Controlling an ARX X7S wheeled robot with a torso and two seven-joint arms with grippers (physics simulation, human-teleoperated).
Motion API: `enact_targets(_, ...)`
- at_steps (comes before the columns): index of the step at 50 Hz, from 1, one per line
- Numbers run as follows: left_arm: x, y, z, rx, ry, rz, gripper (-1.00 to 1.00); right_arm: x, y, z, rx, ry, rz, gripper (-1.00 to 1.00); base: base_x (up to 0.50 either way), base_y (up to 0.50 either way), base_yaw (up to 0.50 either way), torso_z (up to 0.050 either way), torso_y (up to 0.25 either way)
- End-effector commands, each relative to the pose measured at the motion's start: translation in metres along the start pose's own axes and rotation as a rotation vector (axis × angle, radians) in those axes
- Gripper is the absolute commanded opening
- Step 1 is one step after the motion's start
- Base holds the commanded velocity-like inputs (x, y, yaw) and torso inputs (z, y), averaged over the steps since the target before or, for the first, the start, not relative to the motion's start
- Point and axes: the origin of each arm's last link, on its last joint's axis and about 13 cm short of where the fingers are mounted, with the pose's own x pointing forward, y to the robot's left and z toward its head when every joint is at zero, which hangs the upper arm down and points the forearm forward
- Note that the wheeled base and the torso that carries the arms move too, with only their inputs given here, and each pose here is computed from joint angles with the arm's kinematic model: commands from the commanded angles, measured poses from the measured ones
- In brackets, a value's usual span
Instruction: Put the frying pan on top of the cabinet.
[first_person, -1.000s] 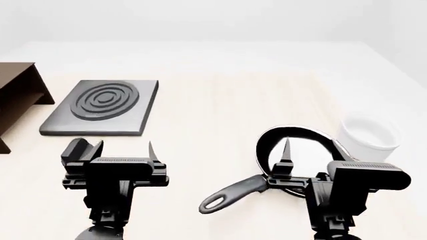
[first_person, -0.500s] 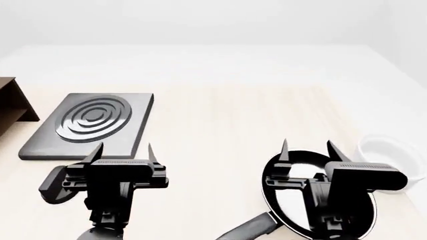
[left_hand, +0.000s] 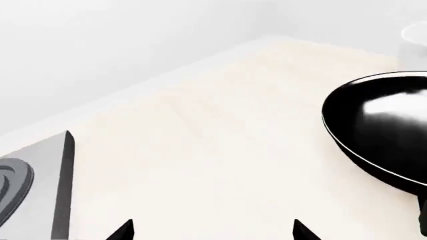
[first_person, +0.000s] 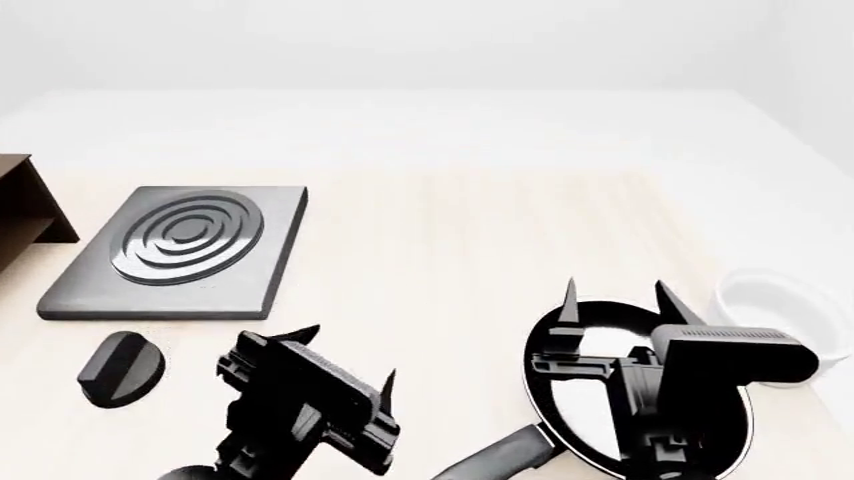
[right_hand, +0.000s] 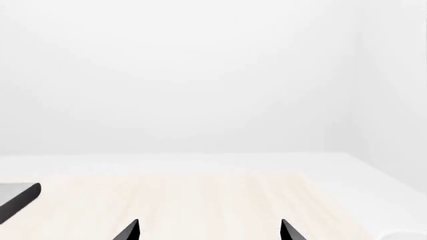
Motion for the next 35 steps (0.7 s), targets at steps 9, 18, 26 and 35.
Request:
enact_targets(9, -0.014, -0.005, 0.016, 0.047, 0.178, -0.352, 1.0, -0.001, 0.0, 0.001, 0.003, -0.008, 0.007, 1.0, 0.0, 0.0, 0.0, 0.0, 0.0)
enact_targets(18, -0.01, -0.005, 0.026, 0.047, 0.202, -0.385, 1.0, 0.0, 0.001, 0.0, 0.003, -0.002, 0.01, 1.0, 0.0, 0.0, 0.0, 0.0, 0.0)
enact_targets(26, 0.004, -0.003, 0.045, 0.088, 0.281, -0.444, 1.0, 0.0, 0.002, -0.001, 0.003, -0.001, 0.016, 1.0, 0.0, 0.0, 0.0, 0.0, 0.0)
enact_targets(35, 0.008, -0.006, 0.055, 0.069, 0.293, -0.496, 1.0, -0.001, 0.003, -0.002, 0.003, 0.002, 0.021, 1.0, 0.0, 0.0, 0.0, 0.0, 0.0)
